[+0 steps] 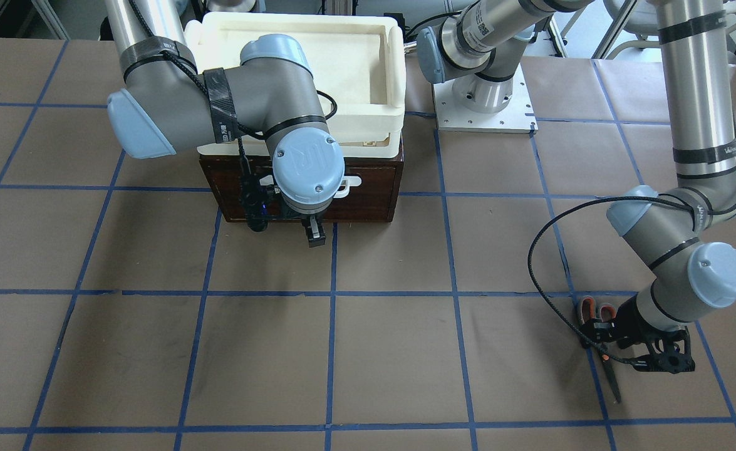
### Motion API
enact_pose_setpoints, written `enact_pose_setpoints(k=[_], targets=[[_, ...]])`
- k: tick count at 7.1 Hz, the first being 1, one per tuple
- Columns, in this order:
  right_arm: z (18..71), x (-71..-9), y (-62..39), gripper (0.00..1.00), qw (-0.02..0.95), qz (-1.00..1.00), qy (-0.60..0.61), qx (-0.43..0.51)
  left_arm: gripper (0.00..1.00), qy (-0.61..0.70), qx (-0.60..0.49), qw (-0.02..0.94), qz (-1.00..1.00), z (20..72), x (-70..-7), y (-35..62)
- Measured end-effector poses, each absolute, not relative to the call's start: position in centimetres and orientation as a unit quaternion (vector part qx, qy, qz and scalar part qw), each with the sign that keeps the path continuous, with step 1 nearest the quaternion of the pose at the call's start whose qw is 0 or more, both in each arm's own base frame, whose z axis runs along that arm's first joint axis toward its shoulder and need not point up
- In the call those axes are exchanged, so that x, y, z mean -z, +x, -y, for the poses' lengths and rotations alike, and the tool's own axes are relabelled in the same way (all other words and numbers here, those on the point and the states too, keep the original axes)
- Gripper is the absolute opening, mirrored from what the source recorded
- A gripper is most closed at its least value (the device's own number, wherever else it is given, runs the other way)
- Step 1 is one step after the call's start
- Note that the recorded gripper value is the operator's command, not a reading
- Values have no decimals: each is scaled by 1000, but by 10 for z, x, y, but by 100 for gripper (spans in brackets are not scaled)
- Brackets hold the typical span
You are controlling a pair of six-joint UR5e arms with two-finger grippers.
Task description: Place scissors in drawer with both arms
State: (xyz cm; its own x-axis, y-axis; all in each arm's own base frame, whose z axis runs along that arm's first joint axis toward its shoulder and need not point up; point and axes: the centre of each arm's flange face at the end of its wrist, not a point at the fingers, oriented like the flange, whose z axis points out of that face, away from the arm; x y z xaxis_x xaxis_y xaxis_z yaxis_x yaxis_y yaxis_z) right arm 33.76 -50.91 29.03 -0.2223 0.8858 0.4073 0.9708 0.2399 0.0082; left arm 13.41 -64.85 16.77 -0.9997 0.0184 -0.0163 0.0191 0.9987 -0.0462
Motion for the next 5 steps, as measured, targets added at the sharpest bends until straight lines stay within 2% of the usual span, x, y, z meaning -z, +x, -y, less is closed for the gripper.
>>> enact_pose_setpoints(k=[3,5], targets=[[511,-288,338,100,158,774,-600,130,45,9,23,7,-1000,648,-167,134],[516,-293,339,100,146,776,-601,122,33,9,23,6,-1000,648,-167,134]])
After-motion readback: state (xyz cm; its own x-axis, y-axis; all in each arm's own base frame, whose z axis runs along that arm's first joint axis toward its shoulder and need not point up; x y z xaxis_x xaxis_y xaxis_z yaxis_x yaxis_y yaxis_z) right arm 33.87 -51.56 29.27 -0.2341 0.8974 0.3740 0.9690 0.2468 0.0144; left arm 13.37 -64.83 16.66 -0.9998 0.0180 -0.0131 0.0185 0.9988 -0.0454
